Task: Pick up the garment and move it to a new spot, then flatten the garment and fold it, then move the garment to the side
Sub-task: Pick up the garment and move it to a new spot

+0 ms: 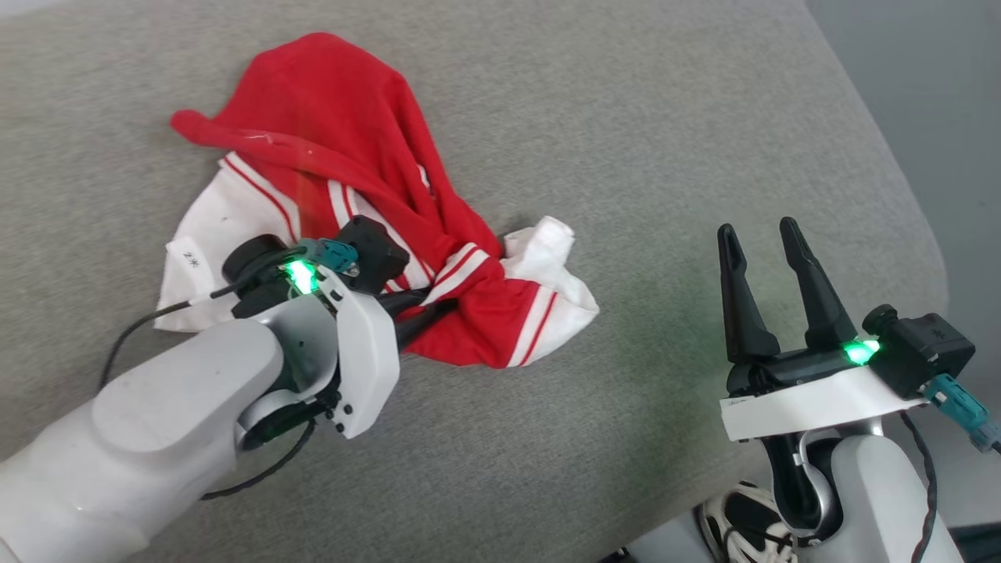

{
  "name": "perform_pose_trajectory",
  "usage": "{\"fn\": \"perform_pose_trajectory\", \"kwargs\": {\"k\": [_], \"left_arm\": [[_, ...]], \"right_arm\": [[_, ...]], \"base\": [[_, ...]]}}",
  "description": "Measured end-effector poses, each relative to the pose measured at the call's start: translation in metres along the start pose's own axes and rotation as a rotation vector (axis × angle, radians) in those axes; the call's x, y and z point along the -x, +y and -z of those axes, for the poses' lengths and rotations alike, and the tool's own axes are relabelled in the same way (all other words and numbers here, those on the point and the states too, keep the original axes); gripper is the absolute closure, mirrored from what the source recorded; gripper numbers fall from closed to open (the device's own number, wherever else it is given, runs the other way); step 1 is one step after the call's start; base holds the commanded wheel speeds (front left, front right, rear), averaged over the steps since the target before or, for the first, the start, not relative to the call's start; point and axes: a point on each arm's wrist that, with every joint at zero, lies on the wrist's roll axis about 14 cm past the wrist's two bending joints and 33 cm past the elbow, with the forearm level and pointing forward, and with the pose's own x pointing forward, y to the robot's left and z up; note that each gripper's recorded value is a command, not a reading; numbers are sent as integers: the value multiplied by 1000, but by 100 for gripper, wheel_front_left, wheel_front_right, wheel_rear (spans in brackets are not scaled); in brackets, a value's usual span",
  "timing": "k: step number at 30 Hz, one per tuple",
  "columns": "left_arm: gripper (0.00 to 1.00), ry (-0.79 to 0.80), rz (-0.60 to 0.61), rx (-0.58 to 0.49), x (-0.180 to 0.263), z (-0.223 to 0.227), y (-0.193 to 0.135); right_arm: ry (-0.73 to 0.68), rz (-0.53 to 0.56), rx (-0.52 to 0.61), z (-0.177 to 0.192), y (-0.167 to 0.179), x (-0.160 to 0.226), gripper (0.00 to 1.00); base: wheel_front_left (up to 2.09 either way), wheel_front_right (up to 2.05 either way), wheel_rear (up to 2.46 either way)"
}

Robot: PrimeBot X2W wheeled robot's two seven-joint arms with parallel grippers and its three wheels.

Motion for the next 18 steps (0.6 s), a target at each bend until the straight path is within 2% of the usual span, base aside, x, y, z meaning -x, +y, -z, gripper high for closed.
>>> {"fn": "perform_pose_trajectory", "kwargs": {"k": [5,6,7,8,13,18], "left_arm": [[100,51,11,-22,-8,11,4],[79,52,11,-24,-8,12,4],[51,51,10,-26,-8,11,3],[0,49,8,-35,-7,10,3],[0,-29,-5,-50,4,-3,-2],[0,-205,-65,-31,33,-42,6]], "right_arm": [[11,22,-2,2,-6,4,0],[11,23,-3,2,-6,4,0],[11,22,-4,3,-6,4,0],[11,19,-6,3,-5,4,0],[21,-11,17,7,3,0,0],[30,-68,57,12,19,-7,0]], "base": [[0,0,0],[0,0,0],[0,0,0],[0,0,0],[0,0,0],[0,0,0]]}}
